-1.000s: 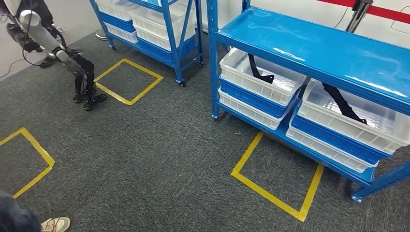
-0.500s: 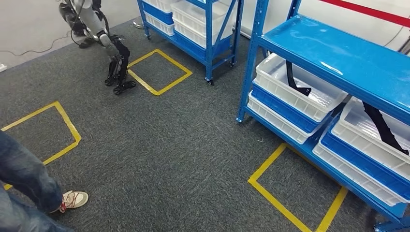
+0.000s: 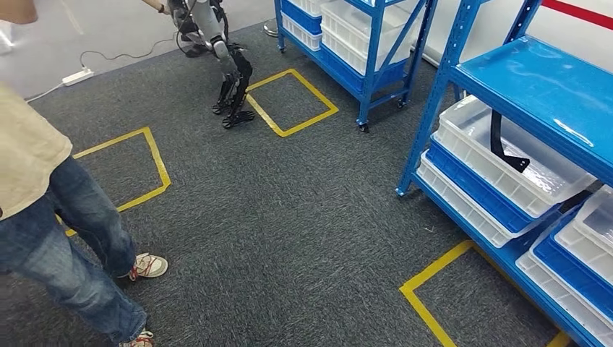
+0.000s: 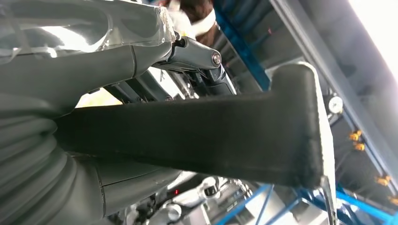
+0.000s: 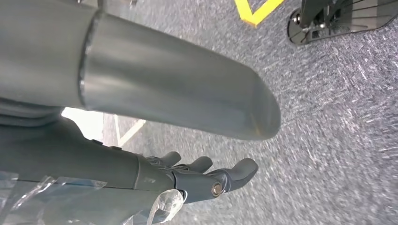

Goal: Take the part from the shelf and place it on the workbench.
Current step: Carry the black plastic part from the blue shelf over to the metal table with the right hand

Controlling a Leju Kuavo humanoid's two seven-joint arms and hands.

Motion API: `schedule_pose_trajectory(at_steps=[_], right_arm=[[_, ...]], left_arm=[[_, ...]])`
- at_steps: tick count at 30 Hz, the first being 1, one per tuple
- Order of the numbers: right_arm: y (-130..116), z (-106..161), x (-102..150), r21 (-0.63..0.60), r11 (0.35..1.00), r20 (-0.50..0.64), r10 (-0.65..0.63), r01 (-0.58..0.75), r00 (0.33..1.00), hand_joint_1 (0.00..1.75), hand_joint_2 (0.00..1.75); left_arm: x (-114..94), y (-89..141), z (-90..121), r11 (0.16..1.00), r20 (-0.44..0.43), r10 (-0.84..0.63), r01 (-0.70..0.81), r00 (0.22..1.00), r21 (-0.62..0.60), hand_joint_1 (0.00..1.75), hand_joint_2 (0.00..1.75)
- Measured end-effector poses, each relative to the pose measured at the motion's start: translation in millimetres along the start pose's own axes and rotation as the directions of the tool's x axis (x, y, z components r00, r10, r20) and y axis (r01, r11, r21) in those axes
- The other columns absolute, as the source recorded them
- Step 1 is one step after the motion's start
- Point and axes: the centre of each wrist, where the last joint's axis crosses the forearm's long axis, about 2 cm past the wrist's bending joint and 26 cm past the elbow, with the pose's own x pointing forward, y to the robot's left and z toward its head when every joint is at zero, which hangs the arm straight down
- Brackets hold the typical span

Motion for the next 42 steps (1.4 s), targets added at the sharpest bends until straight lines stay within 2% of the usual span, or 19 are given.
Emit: schedule_pose_trajectory(at_steps=[12, 42], right_arm=[[-1, 0, 1, 0.017, 1.000, 0.008, -0.001, 0.001, 1.000, 0.00, 0.00], [10, 5, 1, 0.066, 0.998, 0.020, 0.017, -0.018, 1.000, 0.00, 0.00]], left_arm=[[-3, 3, 0, 1.000, -0.032, 0.018, -0.018, 0.999, 0.011, 1.75, 1.75], [-4, 4, -1, 1.000, -0.031, 0.008, -0.008, 0.999, 0.000, 1.75, 1.75]])
